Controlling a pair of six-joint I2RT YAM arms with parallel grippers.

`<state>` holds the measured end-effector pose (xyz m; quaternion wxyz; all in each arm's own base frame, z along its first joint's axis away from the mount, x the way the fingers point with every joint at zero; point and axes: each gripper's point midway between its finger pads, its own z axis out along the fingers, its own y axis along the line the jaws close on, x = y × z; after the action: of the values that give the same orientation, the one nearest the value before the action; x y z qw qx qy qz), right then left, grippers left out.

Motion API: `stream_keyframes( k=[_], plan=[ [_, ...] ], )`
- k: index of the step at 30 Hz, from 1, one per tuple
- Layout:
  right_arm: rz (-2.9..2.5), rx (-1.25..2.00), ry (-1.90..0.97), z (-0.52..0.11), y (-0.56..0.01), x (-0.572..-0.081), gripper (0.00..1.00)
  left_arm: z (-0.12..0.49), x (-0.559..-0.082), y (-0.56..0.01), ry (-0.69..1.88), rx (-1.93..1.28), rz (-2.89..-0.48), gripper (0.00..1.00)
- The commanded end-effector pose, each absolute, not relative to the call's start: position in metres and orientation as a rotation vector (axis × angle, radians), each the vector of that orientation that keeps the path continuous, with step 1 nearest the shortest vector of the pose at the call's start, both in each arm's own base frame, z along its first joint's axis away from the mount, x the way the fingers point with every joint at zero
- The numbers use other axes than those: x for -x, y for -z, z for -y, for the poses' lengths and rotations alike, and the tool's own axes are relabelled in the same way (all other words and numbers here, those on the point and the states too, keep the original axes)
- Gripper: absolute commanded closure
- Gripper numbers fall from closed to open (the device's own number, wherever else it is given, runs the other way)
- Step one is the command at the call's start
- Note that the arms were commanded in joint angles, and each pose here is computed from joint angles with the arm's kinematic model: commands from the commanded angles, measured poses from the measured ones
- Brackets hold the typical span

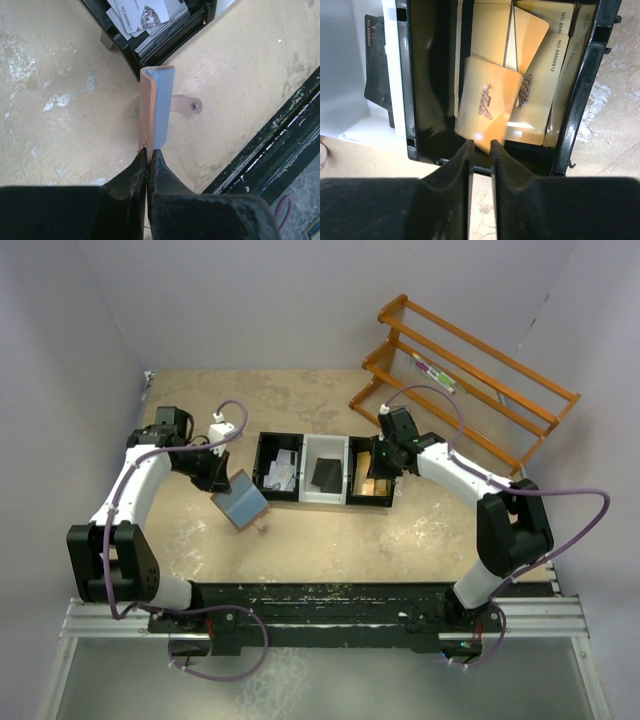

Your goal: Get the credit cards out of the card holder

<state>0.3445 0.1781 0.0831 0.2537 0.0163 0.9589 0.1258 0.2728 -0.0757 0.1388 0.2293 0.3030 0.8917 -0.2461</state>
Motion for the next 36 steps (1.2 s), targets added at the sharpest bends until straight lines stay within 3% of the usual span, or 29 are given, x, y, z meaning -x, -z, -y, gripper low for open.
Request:
stream_keyframes(
  k=[1,6,10,12,14,15,16,17,20,21,25,31,36],
  plan=[
    [-2.533,-0.062,-0.303,-0.174,-0.107,-0.362,0.72,0.075,-0.286,-0.14,0.621,-0.856,-2.391,1.0],
    [-2.475,-0.106,-0.253,-0.161,-0.128,-0.36,0.47,0.077,-0.287,-0.153,0.603,-0.859,-2.337,1.0],
    [-2.37,-0.145,-0.242,-0.148,-0.163,-0.354,0.13,0.074,-0.286,-0.156,0.573,-0.875,-2.321,1.0],
    [-2.308,-0.177,-0.237,-0.141,-0.182,-0.351,0.05,0.07,-0.288,-0.152,0.534,-0.879,-2.326,1.0],
    [-2.257,-0.207,-0.23,-0.133,-0.198,-0.348,0.03,0.064,-0.292,-0.147,0.484,-0.871,-2.335,1.0],
    [-2.234,-0.226,-0.224,-0.129,-0.204,-0.345,0.02,0.061,-0.295,-0.145,0.454,-0.866,-2.338,0.91],
    [-2.211,-0.241,-0.221,-0.126,-0.21,-0.343,0.01,0.058,-0.298,-0.144,0.432,-0.858,-2.338,0.73],
    [-2.19,-0.258,-0.212,-0.121,-0.215,-0.341,0.01,0.056,-0.3,-0.143,0.414,-0.855,-2.34,0.63],
    [-2.123,-0.343,-0.155,-0.102,-0.227,-0.333,0.0,0.046,-0.306,-0.139,0.345,-0.843,-2.356,0.55],
    [-2.096,-0.387,-0.118,-0.092,-0.229,-0.331,0.0,0.04,-0.31,-0.136,0.308,-0.833,-2.367,0.48],
    [-1.94,-0.593,0.027,-0.046,-0.248,-0.313,0.0,0.01,-0.323,-0.133,0.198,-0.754,-2.358,0.02],
    [-1.715,-0.829,0.214,0.011,-0.238,-0.282,0.0,-0.005,-0.338,-0.15,0.171,-0.602,-2.282,0.01],
    [-1.612,-0.776,0.354,0.031,-0.226,-0.282,0.0,-0.013,-0.36,-0.172,0.172,-0.41,-2.092,0.01]
  ],
)
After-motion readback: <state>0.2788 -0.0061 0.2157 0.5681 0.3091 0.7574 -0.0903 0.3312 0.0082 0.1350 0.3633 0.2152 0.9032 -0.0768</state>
